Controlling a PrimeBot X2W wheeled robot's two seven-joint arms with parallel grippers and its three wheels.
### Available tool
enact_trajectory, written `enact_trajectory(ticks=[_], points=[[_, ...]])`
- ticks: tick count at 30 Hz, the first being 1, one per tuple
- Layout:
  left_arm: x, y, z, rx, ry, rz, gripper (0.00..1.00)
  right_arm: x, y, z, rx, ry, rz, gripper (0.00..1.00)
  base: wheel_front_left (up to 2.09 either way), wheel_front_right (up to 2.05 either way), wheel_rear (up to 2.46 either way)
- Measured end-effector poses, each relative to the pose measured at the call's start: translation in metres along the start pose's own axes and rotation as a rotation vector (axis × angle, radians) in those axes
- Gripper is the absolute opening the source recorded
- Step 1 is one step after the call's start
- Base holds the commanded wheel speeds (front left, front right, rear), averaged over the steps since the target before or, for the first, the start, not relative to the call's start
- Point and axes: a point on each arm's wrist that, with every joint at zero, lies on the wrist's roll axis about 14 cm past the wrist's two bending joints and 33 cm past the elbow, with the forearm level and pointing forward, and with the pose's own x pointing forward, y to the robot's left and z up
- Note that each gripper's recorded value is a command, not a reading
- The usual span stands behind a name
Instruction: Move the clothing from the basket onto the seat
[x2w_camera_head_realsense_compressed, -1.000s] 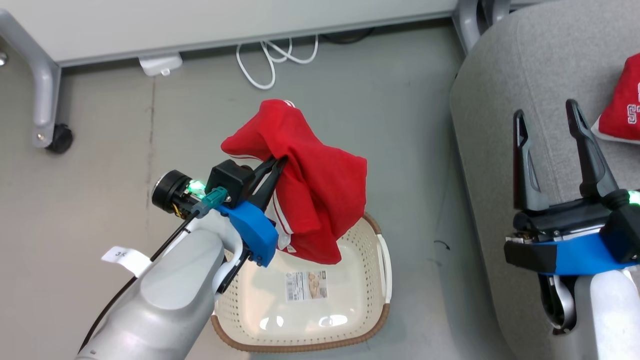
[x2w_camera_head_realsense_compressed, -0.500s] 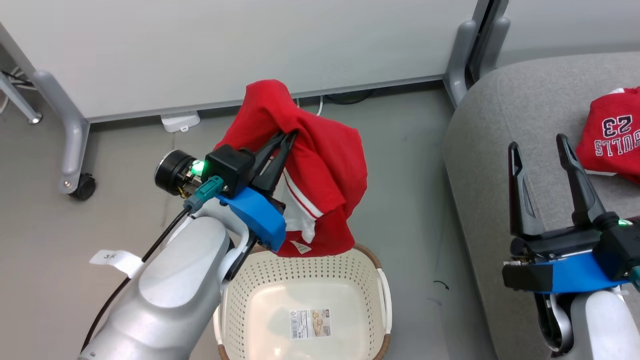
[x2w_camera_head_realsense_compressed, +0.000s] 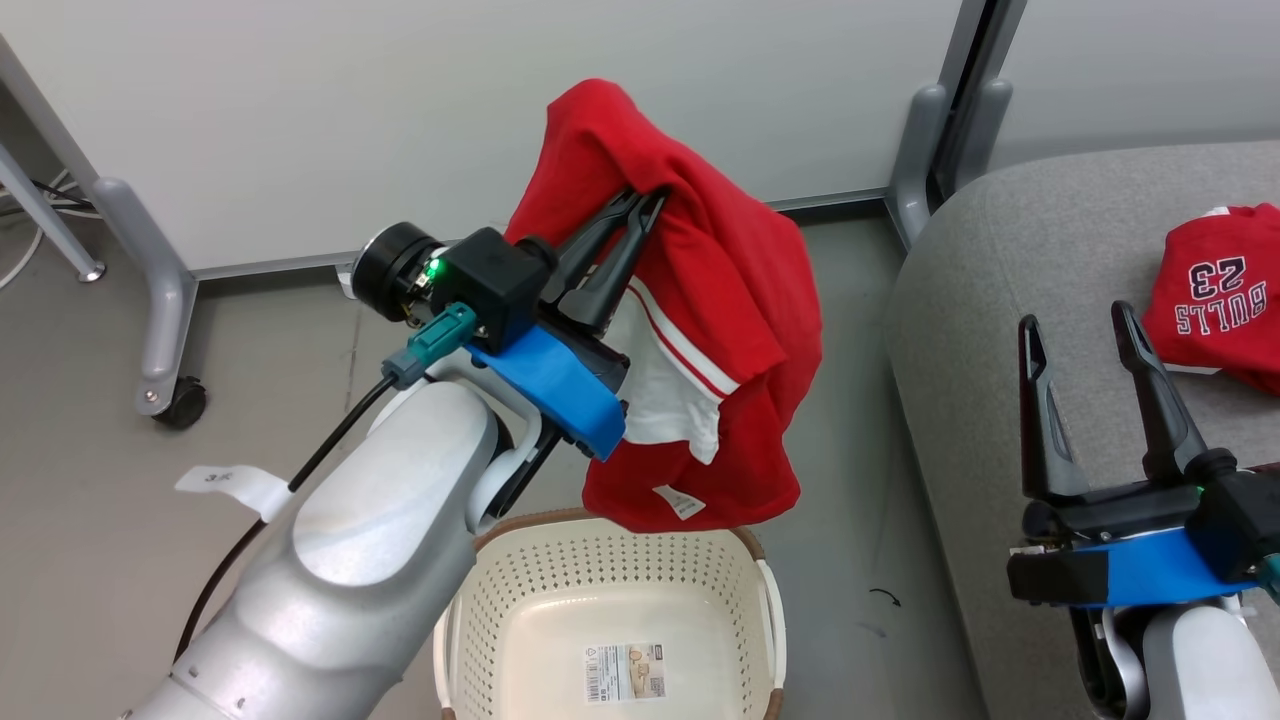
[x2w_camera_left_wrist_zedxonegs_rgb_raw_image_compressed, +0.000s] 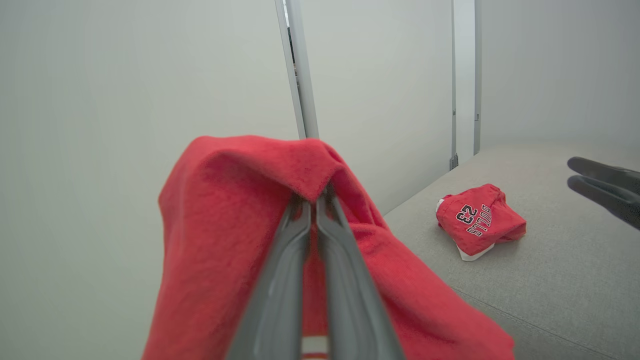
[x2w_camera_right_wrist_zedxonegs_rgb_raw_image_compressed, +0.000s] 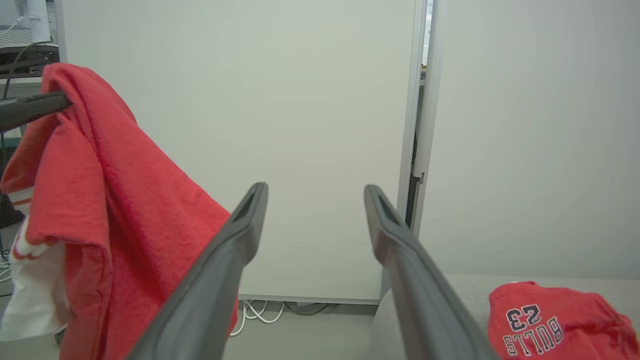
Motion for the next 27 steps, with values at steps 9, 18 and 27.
enact_trajectory(ticks=[9, 18, 27], points=[[0.004, -0.007, 0.008, 0.004, -0.014, -0.024, 0.00, 0.002, 0.012, 0.000, 0.023, -0.004, 0.032, 1.00, 0.00, 0.00, 0.00], [0.005, -0.002, 0.001, -0.007, -0.002, -0.019, 0.00, 0.011, 0.080, 0.005, 0.110, -0.028, 0.222, 1.00, 0.00, 0.00, 0.00], [0.008, -0.002, -0.004, -0.010, 0.004, -0.024, 0.00, 0.021, 0.132, 0.004, 0.141, -0.033, 0.380, 1.00, 0.00, 0.00, 0.00]])
